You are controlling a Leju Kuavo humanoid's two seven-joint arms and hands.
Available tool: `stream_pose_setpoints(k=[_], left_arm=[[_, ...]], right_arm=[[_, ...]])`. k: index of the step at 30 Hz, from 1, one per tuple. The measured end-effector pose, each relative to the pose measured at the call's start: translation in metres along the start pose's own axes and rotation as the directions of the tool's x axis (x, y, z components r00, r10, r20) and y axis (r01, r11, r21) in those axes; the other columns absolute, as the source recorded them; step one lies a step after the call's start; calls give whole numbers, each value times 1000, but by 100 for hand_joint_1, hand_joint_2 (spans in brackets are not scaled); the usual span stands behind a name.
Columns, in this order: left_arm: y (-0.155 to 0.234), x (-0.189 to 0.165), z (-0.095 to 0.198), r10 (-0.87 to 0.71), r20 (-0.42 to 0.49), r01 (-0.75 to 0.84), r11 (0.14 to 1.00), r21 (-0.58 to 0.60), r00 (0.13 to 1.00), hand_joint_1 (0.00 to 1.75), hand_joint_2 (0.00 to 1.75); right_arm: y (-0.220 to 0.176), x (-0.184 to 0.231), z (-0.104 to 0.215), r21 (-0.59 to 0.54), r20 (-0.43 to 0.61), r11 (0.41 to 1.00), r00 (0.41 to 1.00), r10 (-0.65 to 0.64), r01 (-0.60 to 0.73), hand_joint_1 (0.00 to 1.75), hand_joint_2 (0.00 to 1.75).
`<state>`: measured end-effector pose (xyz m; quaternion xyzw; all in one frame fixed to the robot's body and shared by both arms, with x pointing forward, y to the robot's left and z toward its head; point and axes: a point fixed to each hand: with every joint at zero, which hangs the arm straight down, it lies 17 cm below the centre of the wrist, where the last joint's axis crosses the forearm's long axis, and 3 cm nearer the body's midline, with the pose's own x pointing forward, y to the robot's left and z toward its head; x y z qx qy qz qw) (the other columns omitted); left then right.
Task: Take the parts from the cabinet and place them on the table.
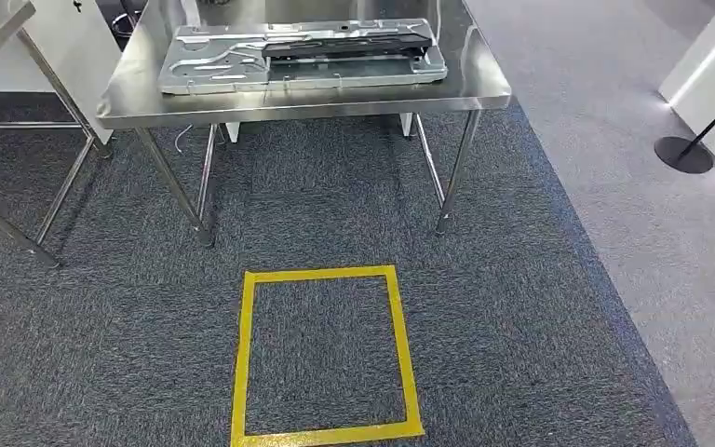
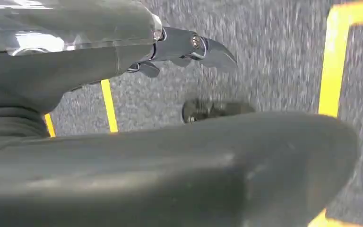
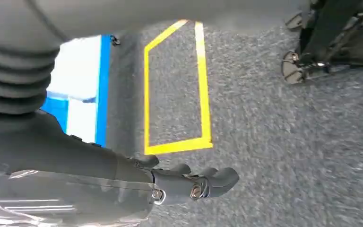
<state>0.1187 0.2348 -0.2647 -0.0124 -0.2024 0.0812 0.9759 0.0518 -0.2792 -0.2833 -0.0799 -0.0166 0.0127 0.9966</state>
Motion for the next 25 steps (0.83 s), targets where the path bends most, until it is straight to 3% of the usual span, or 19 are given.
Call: stream_pose_setpoints(k=[7,8,9,10,12,13,21,22,23,25], left_arm=[[2,-2,0,0,-12,0,1000,8,1000,0,0],[2,-3,0,0,-17,0,1000,11,1000,0,175],[3,-3,0,1,-19,-1,1000,13,1000,0,175],[4,-3,-1,0,-19,0,1000,16,1000,0,175],[4,-1,-1,0,-19,0,1000,17,1000,0,175],[4,-2,-1,0,-19,0,1000,16,1000,0,175],[8,-7,0,0,-29,1,1000,20,1000,0,175],[9,-10,1,-4,-34,4,1000,21,999,0,0],[10,-11,1,-1,-39,2,1000,23,999,0,0],[13,-14,1,-4,-44,5,1000,27,999,0,0]], right_arm=[[-1,-10,-1,-12,-28,1000,1000,7,-8,0,175],[-2,-10,-1,-16,-32,1000,999,7,-7,0,175],[-2,-10,-1,-16,-31,1000,999,7,-7,0,175],[-1,-9,0,-14,-30,1000,1000,7,-7,0,0],[1,-7,0,-10,-25,1000,1000,6,-6,0,0],[2,-6,0,-8,-19,1000,1000,3,-4,0,175],[0,-6,0,-9,-5,1000,1000,-30,30,0,175],[-1,-7,-1,-9,-3,999,999,-35,35,0,175],[-2,-8,-1,-9,-1,999,999,-40,40,0,0],[-4,-8,-1,-9,5,999,999,-47,47,0,0]])
